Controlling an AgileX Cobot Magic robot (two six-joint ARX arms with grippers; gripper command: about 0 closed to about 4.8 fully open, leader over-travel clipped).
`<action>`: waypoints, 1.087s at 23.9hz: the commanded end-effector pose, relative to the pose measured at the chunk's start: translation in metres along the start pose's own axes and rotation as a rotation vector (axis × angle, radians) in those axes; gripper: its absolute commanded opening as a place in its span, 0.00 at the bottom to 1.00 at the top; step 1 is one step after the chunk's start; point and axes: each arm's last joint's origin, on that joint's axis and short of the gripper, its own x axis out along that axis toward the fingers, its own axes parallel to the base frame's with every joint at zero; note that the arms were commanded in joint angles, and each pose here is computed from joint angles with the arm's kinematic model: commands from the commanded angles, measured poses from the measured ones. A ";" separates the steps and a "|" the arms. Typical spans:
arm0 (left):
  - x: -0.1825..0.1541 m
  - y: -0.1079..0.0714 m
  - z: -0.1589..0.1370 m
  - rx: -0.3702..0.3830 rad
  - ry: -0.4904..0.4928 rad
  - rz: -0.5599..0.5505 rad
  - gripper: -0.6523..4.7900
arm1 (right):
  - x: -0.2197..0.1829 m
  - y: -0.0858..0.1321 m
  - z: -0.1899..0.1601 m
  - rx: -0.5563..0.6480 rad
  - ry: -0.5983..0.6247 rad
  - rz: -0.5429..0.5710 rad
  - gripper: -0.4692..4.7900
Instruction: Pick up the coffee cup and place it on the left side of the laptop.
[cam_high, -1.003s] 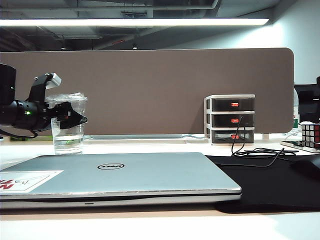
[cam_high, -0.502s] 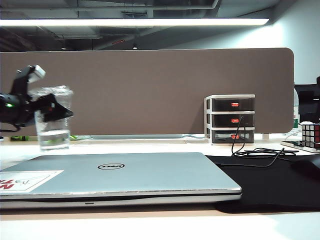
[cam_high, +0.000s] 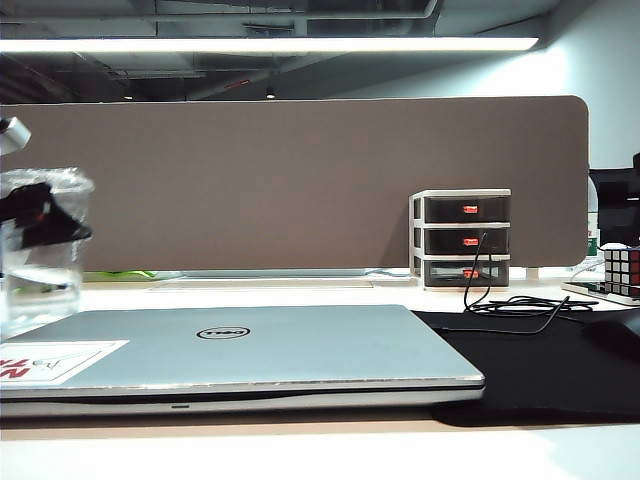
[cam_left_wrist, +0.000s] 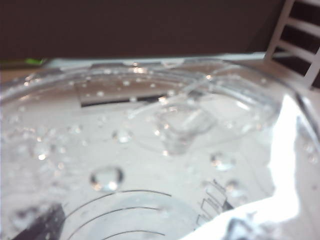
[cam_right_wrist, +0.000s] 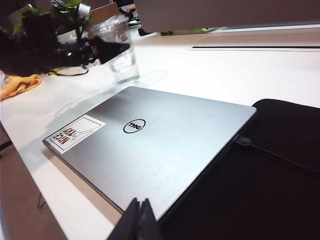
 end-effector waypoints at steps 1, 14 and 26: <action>-0.014 -0.007 -0.003 0.024 -0.017 0.034 0.85 | 0.000 0.000 -0.001 -0.006 -0.003 0.003 0.09; -0.063 -0.035 -0.025 0.053 -0.112 0.215 0.85 | 0.000 0.000 -0.001 -0.006 -0.002 0.011 0.09; -0.064 -0.034 -0.024 0.058 -0.122 0.248 0.98 | 0.000 0.000 -0.001 -0.006 -0.003 0.011 0.09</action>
